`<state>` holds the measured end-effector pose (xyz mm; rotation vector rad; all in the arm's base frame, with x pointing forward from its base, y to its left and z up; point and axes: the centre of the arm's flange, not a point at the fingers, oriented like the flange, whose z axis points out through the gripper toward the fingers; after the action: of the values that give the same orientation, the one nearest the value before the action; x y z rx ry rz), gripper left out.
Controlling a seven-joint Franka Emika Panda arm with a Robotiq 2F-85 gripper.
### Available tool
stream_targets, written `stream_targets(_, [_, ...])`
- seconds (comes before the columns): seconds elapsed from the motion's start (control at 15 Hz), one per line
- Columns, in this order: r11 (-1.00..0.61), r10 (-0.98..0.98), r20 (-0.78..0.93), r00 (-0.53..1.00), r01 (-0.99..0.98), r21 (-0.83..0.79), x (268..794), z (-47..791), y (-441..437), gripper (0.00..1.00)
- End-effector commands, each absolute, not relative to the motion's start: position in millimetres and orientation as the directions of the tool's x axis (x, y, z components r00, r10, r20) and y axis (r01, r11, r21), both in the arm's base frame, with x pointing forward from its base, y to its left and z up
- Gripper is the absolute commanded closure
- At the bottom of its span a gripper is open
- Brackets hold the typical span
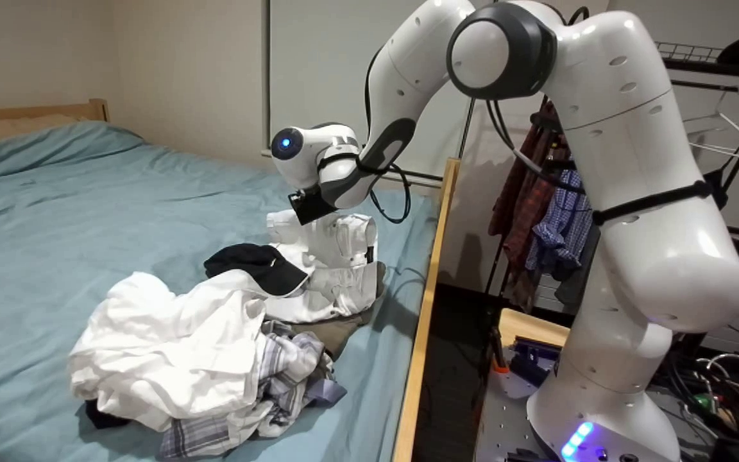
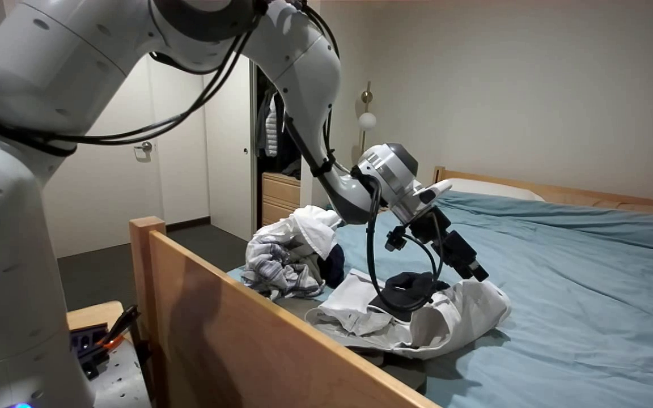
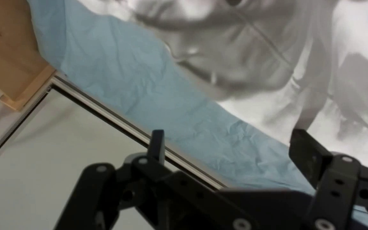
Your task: Unfold the white short then move the black cap to the left
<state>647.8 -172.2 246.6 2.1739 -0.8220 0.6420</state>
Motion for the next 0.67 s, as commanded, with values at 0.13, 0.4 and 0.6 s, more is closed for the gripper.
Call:
stream_targets(0.13, [-0.437, -0.407, 0.633, 0.659, -0.749, 0.498, 651.5, 236.3, -171.4, 0.00])
stream_targets(0.4, [-0.383, -0.450, 0.657, 0.604, -0.796, 0.469, 645.5, 224.7, -231.5, 0.00])
stream_targets(0.6, [-0.332, -0.505, 0.632, 0.588, -0.808, 0.487, 632.5, 194.3, -278.9, 0.00])
